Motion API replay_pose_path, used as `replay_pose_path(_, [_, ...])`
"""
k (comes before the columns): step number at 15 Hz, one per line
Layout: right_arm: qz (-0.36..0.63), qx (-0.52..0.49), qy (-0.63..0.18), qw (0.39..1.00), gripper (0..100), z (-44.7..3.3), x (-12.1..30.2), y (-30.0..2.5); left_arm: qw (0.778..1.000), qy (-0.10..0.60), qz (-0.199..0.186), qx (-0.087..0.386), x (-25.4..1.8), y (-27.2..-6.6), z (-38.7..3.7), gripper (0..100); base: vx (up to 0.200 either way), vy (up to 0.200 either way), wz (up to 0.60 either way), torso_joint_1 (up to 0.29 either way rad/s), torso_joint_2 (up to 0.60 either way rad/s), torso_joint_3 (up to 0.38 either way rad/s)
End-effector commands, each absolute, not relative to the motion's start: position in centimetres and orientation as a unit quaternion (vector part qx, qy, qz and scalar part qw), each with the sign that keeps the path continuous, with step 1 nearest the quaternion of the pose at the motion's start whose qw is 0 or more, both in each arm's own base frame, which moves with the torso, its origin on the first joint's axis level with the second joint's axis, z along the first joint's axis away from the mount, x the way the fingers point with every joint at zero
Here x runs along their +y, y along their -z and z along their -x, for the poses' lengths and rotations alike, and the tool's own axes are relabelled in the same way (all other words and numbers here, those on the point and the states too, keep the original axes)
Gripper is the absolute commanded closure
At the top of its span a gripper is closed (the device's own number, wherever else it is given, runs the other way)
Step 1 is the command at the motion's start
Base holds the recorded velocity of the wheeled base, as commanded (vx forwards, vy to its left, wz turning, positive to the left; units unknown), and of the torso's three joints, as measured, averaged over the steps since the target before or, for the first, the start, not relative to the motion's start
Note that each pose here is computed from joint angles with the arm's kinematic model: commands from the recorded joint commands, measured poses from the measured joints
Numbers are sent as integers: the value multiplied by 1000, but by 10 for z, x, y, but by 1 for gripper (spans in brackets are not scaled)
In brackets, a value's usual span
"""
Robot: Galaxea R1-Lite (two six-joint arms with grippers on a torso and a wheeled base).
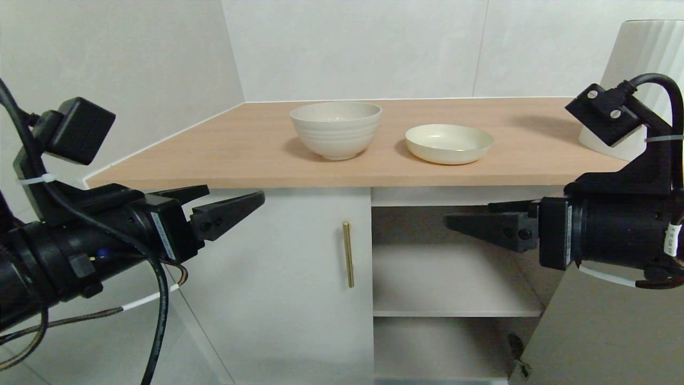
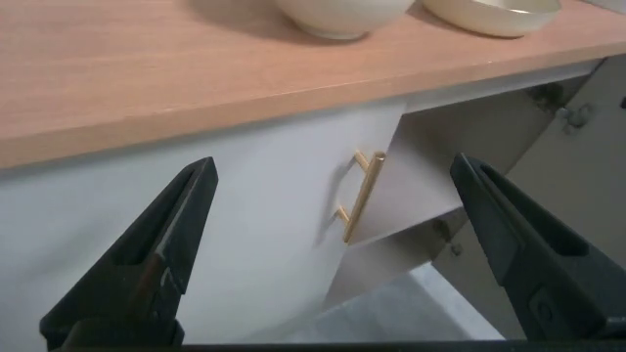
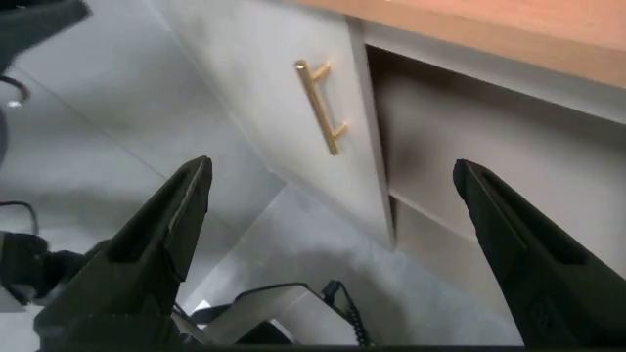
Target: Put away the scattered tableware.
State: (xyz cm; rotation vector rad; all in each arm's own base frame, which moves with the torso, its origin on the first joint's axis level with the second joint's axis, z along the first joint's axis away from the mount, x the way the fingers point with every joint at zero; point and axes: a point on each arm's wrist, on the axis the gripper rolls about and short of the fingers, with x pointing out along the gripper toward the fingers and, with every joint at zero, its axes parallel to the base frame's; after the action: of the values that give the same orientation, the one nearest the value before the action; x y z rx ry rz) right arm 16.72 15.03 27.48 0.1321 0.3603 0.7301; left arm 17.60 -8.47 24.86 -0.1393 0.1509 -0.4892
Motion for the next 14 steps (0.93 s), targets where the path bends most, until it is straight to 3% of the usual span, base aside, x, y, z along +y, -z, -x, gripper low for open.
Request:
replay_pose_path(1, [-62,176,-357,915,0,-165,150,-273,963,250,68,74,-87,-249,-174,0,0,0,0,0,0,0])
replay_pose_path(5, [-61,175,-358,915,0,-165,150,-273,962,253,67,79,-90,-247,-175,0,0,0,0,65,-227,-255])
replay_pose_path(9, [-64,175,-347,919,0,-175,150,-271,961,251,64,98,-98,-241,-192,0,0,0,0,124,-504,-312])
replay_pose_path(14, [-56,175,-334,924,0,-186,151,-266,961,243,65,116,-116,-240,-234,0,0,0,0,151,-420,-270])
